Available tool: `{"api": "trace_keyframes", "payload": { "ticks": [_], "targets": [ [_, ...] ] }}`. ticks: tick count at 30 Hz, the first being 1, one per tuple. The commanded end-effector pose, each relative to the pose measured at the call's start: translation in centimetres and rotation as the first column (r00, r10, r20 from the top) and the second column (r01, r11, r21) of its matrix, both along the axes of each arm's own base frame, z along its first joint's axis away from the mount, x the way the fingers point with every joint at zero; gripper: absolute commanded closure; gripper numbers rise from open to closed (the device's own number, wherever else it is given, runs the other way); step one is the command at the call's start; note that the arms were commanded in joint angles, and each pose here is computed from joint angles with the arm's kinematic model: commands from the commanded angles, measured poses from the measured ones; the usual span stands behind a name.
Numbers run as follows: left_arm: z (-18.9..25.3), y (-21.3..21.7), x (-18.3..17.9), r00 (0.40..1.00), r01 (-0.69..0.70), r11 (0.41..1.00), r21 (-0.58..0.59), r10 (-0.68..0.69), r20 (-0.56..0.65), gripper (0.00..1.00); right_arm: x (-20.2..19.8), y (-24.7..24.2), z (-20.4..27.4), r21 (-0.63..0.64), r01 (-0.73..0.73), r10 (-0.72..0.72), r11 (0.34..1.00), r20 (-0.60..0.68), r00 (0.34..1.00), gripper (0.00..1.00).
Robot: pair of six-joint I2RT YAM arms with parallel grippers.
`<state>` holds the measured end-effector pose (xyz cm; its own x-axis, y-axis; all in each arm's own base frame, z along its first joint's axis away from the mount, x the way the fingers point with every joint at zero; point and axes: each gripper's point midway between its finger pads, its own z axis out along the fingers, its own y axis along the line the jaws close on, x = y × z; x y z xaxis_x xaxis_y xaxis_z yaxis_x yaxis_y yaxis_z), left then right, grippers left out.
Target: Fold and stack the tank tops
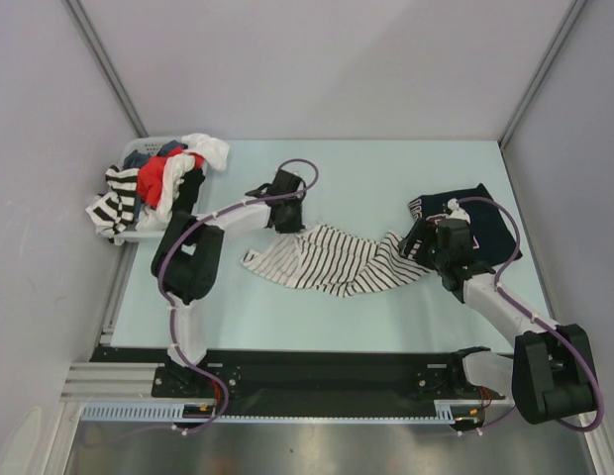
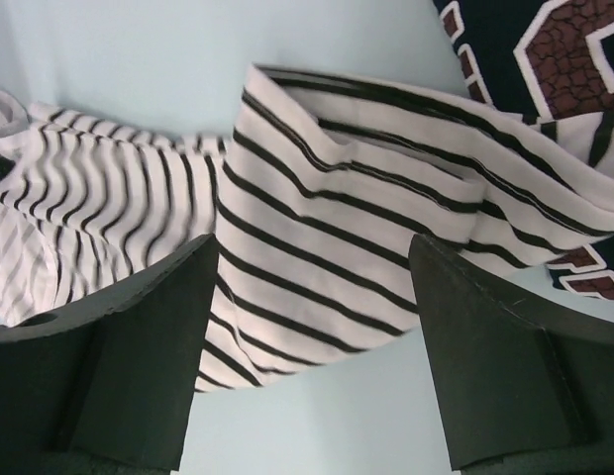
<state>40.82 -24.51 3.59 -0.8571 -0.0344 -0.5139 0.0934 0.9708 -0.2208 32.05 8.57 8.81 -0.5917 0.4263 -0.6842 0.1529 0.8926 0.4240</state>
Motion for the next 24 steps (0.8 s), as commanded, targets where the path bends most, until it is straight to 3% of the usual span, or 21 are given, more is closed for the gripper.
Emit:
{"api": "trace_keyframes", "payload": {
  "ticks": [1,6,7,8,9,10,16,24],
  "targets": [
    [3.0,6.0,2.5,0.986,-0.147,0.987,-0.071,0.152,0.062,1.00,0.6,1.4,1.5,0.020,-0.074,0.072,0.997,0.086,0.994,0.18],
    [4.4,15.1,2.3,0.911,-0.389,0.920,-0.046,0.391,0.133,0.99,0.4,3.5,1.8,0.028,-0.172,0.167,0.985,0.122,0.978,0.19],
    [4.7,16.0,2.2,0.894,-0.420,0.907,-0.043,0.421,0.154,0.92,0.4,4.0,2.0,0.029,-0.191,0.186,0.981,0.127,0.974,0.19],
    [5.2,16.8,1.7,0.877,-0.449,0.893,-0.041,0.449,0.170,0.74,0.3,4.6,2.0,0.025,-0.215,0.210,0.976,0.132,0.969,0.19],
    [5.4,17.1,1.5,0.860,-0.478,0.877,-0.048,0.479,0.175,0.11,0.4,5.0,2.2,0.018,-0.228,0.223,0.974,0.141,0.965,0.19],
    [5.5,16.9,1.3,0.860,-0.477,0.877,-0.062,0.481,0.170,0.01,0.3,5.9,2.1,0.006,-0.255,0.252,0.967,0.137,0.958,0.19],
    [7.3,13.0,-1.0,0.911,-0.337,0.931,-0.141,0.360,0.201,0.00,0.1,9.4,2.0,0.001,-0.365,0.362,0.931,0.123,0.924,0.24],
    [8.7,10.9,-7.4,0.919,-0.238,0.952,-0.192,0.285,0.273,0.00,3.2,15.3,2.9,-0.180,-0.416,0.423,0.891,0.001,0.906,0.35]
  ]
}}
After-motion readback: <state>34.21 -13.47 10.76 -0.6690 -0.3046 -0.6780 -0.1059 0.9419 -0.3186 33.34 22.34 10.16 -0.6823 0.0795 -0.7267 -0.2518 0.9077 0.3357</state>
